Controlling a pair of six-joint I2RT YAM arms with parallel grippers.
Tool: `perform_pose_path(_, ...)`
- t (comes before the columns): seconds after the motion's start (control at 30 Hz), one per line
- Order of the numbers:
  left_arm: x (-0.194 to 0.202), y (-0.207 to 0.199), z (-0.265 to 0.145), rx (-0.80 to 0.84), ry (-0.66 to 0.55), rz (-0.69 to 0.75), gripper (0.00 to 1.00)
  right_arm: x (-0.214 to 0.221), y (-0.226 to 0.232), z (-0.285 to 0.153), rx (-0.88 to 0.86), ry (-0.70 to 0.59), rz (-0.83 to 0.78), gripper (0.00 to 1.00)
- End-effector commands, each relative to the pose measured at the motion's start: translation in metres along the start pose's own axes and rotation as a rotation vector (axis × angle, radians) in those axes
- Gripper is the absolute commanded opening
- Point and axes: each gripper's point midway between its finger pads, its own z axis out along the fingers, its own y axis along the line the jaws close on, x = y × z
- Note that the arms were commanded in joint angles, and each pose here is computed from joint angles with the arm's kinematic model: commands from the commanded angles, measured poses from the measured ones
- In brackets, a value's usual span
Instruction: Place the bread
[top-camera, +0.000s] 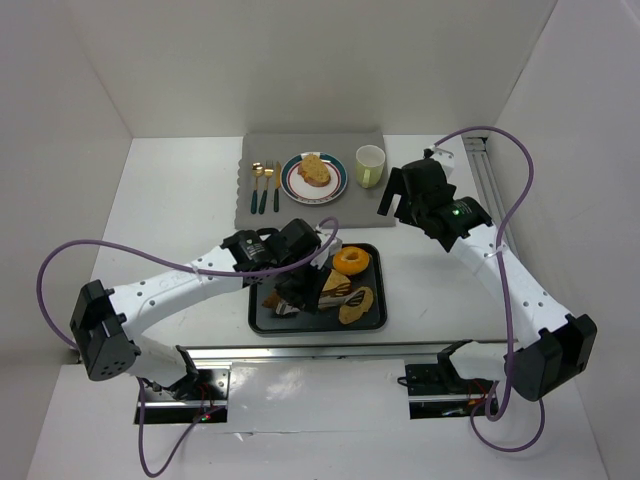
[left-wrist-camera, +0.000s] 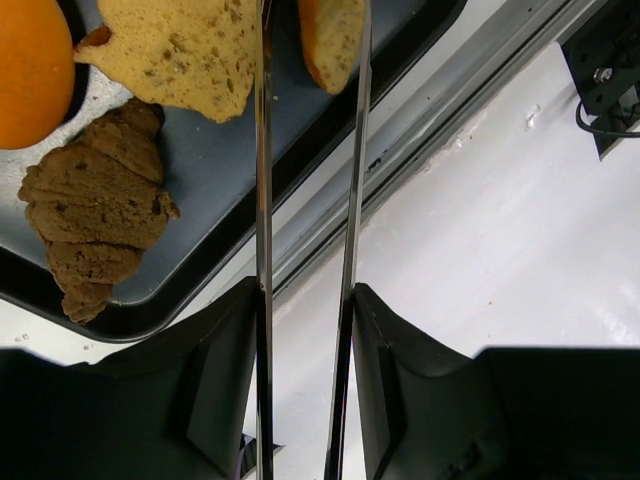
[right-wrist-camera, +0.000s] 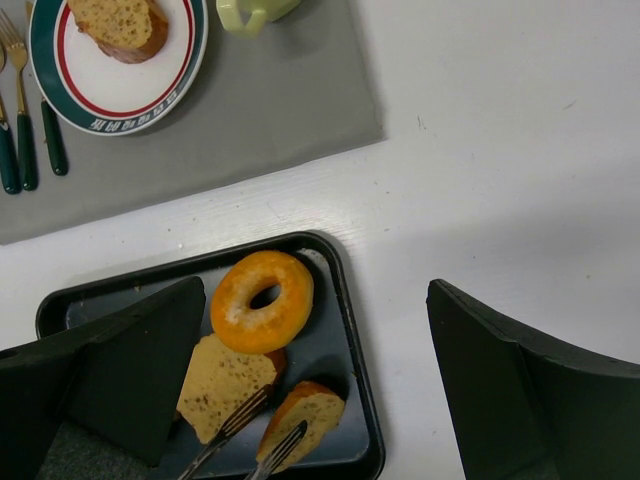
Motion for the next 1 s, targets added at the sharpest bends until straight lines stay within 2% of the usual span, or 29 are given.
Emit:
perform_pose_path(0.0,-0.017,-0.006,-0.012,0.001,-0.063,-0.003,0.52,-0.001,-0.002,-0.005,0.003,-0.011,-0.004,0.99)
perform_pose_path(0.2,-0.010,-0.007,-0.004,0.016,-0.023,-0.008,0.52,0.000,0.004,-0.001,-0.012,0.003,-0.005,0.99)
perform_pose_path(0.33,-0.007,-0.011,-0.002,0.041,-0.004,0.002,0.45,-0.001,0.005,0.000,-0.017,-0.004,-0.002,0.99)
perform_pose_path(0.37,-0.004,-0.015,0.001,0.053,0.012,0.008,0.42,-0.001,0.005,0.000,-0.017,-0.004,-0.002,0.99)
perform_pose_path(0.4,-0.005,-0.016,-0.002,0.054,0.011,0.008,0.35,-0.001,0.005,0.000,-0.017,-0.004,-0.002,0.99)
perform_pose_path(0.5,-0.009,-0.021,-0.006,0.062,0.002,0.027,0.25,-0.001,0.005,0.000,-0.017,-0.004,-0.002,0.99)
perform_pose_path(0.53,-0.012,-0.023,-0.010,0.066,-0.008,0.030,0.18,-0.001,0.005,0.000,-0.017,-0.004,-0.002,0.99)
perform_pose_path(0.63,-0.025,-0.025,-0.028,0.049,-0.048,0.049,0.09,0.000,0.004,-0.001,-0.012,0.003,-0.005,0.99)
perform_pose_path(0.67,-0.030,-0.021,-0.033,0.016,-0.065,0.057,0.03,-0.003,0.002,-0.003,-0.010,-0.010,-0.001,0.99)
perform_pose_path(0.73,-0.042,-0.003,-0.051,-0.046,-0.094,0.029,0.00,-0.006,0.004,-0.005,-0.014,-0.018,0.002,0.99)
perform_pose_path(0.8,-0.056,0.019,-0.063,-0.125,-0.137,0.008,0.00,-0.009,0.002,-0.007,-0.012,-0.030,0.006,0.99)
perform_pose_path(0.83,-0.074,0.039,-0.074,-0.169,-0.187,-0.046,0.00,-0.013,0.002,-0.009,-0.008,-0.043,0.009,0.99)
perform_pose_path(0.97,-0.108,0.096,-0.083,-0.233,-0.239,-0.205,0.00,-0.015,0.002,-0.012,-0.012,-0.050,0.013,0.99)
